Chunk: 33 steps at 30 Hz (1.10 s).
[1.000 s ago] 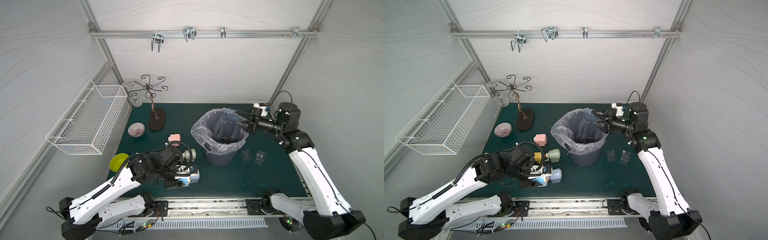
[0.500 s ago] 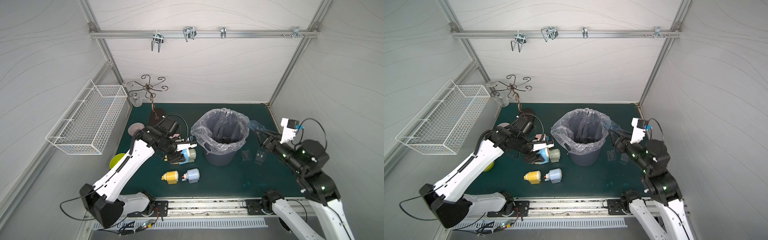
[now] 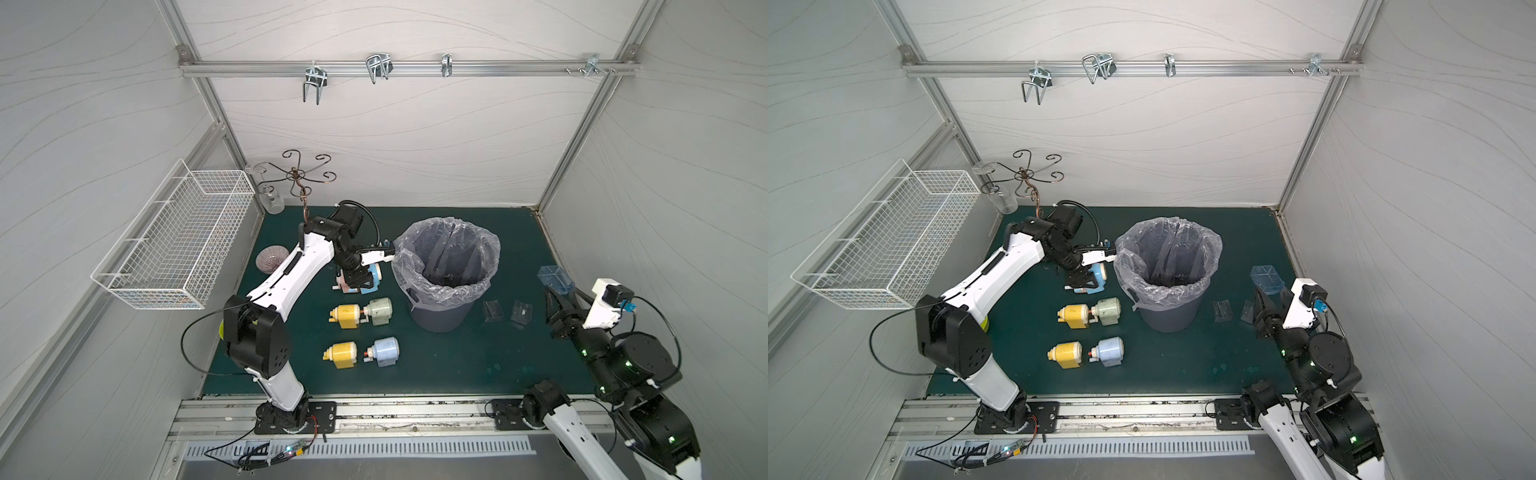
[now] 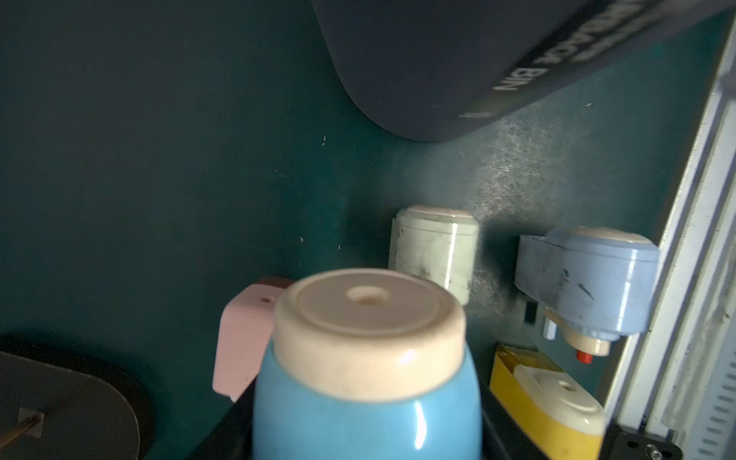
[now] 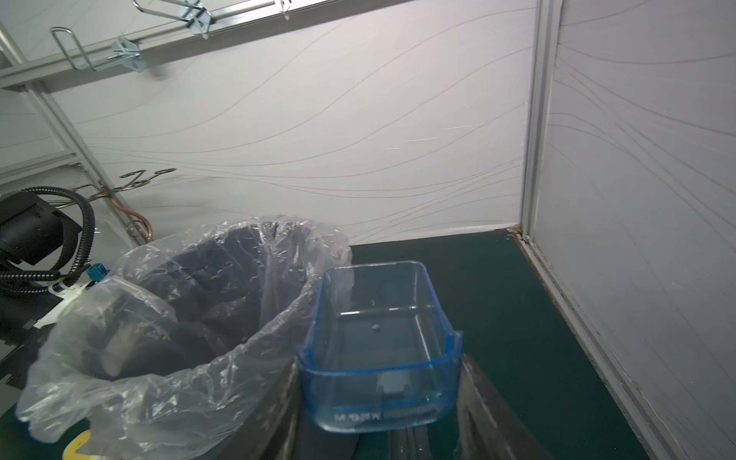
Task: Take out the pencil sharpener tray and clean the shavings
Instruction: Place the pencil sharpener at the center of the board.
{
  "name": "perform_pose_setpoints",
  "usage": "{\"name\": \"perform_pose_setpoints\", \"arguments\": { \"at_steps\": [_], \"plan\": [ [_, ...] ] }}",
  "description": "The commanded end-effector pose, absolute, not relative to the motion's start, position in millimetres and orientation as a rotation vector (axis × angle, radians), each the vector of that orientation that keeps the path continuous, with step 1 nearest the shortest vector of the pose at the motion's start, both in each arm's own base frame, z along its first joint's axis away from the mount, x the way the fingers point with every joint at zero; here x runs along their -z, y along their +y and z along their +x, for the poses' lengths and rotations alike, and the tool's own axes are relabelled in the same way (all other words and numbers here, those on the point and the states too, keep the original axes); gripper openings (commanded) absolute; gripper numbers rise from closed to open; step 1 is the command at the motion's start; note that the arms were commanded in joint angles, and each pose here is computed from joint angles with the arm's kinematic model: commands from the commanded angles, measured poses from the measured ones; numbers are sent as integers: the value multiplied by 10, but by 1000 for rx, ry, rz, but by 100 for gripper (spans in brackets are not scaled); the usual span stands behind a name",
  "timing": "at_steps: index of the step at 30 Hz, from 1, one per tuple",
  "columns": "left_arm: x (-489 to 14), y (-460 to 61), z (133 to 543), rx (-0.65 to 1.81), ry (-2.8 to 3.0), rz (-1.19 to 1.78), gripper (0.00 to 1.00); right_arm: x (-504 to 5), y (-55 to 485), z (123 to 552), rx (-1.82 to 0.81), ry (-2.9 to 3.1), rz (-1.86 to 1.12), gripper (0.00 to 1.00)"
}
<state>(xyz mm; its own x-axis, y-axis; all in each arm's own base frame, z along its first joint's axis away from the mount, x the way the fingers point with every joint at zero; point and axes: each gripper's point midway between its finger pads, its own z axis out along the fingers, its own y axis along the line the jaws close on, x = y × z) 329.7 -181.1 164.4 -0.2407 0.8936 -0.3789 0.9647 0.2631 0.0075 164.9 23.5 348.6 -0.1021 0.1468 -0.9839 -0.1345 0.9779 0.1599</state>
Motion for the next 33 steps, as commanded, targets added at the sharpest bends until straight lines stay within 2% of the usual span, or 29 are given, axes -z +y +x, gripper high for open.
{"name": "perform_pose_setpoints", "arguments": {
  "at_steps": [1, 16, 26, 28, 31, 33],
  "plan": [
    [-1645, -1976, 3585, 321, 2118, 1735, 0, -3367, 135, 1612, -179, 1708, 32, 0],
    [-950, -2133, 4166, 186, 2038, 1812, 0, -3102, 116, 1672, -207, 1845, 156, 0],
    [-566, -2238, 4153, 121, 2042, 1917, 18, -2809, 31, 1735, -139, 1989, 283, 0],
    [-513, -2236, 4145, 120, 2051, 1924, 29, -2801, 22, 1759, -127, 1993, 294, 0],
    [-473, -2224, 4143, 113, 2058, 1930, 36, -2724, 40, 1803, -102, 2045, 300, 0],
    [-448, -2203, 4138, 102, 2064, 1935, 44, -2662, 70, 1834, -97, 2081, 300, 0]
  ]
}}
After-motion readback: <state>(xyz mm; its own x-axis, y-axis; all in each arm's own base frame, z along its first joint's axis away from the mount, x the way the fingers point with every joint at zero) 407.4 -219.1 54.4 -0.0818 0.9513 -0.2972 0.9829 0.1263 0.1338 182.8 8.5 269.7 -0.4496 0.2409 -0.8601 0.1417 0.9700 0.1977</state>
